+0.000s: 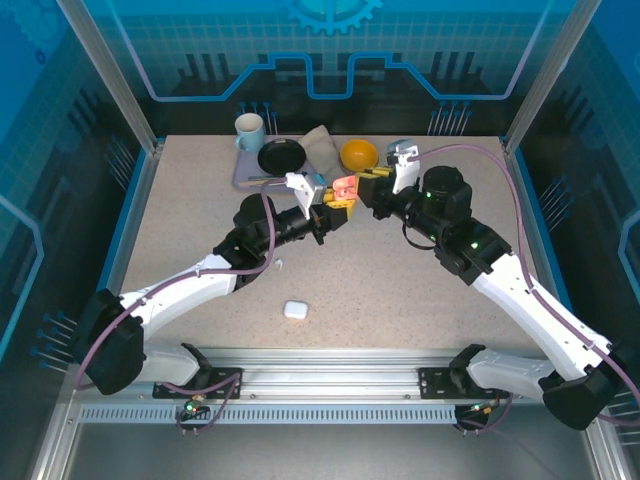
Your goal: Insert wireless bluetooth earbuds into charging case
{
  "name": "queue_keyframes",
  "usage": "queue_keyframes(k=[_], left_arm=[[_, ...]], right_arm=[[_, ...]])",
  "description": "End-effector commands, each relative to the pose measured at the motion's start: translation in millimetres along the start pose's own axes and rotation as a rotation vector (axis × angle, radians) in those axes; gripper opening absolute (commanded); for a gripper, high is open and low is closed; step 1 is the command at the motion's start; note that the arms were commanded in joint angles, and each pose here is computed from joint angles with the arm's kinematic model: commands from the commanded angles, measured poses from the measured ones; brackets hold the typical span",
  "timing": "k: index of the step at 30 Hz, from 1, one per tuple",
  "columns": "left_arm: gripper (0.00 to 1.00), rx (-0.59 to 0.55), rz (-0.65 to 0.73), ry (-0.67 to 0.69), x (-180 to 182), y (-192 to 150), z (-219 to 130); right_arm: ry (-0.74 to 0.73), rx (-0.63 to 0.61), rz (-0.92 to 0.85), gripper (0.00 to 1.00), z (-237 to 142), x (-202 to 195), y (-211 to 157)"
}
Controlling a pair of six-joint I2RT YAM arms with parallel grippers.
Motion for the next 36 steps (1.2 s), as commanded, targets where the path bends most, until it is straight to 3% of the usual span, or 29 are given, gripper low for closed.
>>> queue_keyframes(k=[1,30,36], left_arm=[[0.0,-0.074,0.014,-0.021,-1,26,0],[0.0,-0.086,0.023,0.0,2,29,3],[0.0,-0.084,0.018,-0.006,2,28,4]], right_arm=[[0.009,-0.007,0.016,0.23,3,-2,-1],[0.056,0.08,-0.022,0.22,-2,0,-27],[0.058,0.074,-0.02,0.28,-3,1,-25]])
Point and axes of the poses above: each hand's point on the last joint's axis, 136 mm out from that joint toward the fingers, its own z axis out along the fingers, its own x axis along the line the jaws close on, y = z × x, the point moved 7 cm from there along -z, back along the fingers, and after that the axes turned 7 degrees about z, right-handed, at the moved point
